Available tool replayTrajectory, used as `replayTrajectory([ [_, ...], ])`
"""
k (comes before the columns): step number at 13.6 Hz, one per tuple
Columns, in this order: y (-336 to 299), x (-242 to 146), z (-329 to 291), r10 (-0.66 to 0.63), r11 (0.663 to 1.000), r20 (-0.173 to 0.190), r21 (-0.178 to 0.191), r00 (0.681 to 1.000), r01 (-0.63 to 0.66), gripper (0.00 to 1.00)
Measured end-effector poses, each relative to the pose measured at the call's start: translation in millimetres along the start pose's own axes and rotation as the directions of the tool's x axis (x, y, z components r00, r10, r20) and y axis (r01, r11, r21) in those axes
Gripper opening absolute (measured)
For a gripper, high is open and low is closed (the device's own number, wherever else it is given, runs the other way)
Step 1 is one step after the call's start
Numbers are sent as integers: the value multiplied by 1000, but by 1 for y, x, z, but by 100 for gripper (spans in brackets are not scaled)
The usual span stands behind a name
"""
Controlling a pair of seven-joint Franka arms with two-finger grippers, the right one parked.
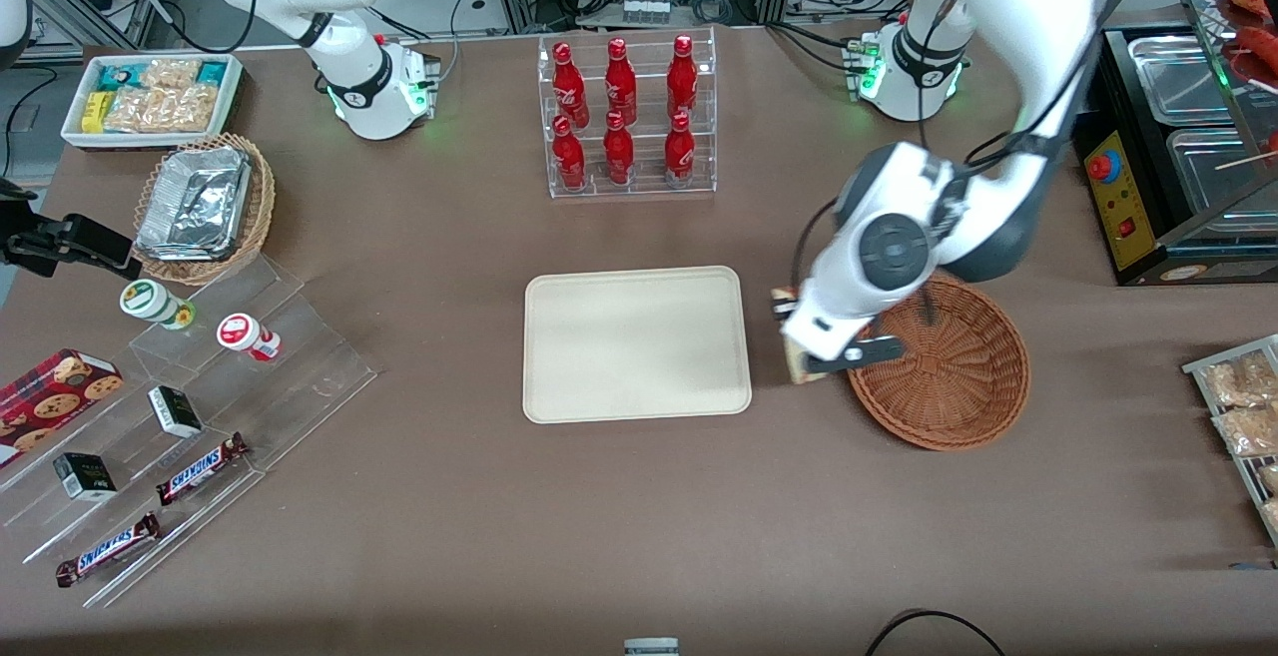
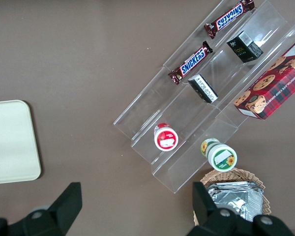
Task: Place sandwich from basket to tray
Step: 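Lift the sandwich and carry it with the left gripper toward the cream tray, then lower the sandwich onto the tray and open the left gripper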
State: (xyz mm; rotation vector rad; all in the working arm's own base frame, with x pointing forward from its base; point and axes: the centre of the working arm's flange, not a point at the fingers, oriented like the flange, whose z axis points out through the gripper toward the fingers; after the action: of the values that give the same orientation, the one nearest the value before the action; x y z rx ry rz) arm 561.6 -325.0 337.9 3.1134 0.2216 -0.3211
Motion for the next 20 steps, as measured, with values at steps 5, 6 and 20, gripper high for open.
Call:
replayTrajectory([
  [5, 113, -19, 36, 18, 999, 4, -29, 1000, -18, 16],
  [6, 132, -25, 44, 22, 999, -5, -26, 1000, -22, 16],
  [20, 204, -42, 103, -50, 998, -106, 33, 993, 54, 19],
])
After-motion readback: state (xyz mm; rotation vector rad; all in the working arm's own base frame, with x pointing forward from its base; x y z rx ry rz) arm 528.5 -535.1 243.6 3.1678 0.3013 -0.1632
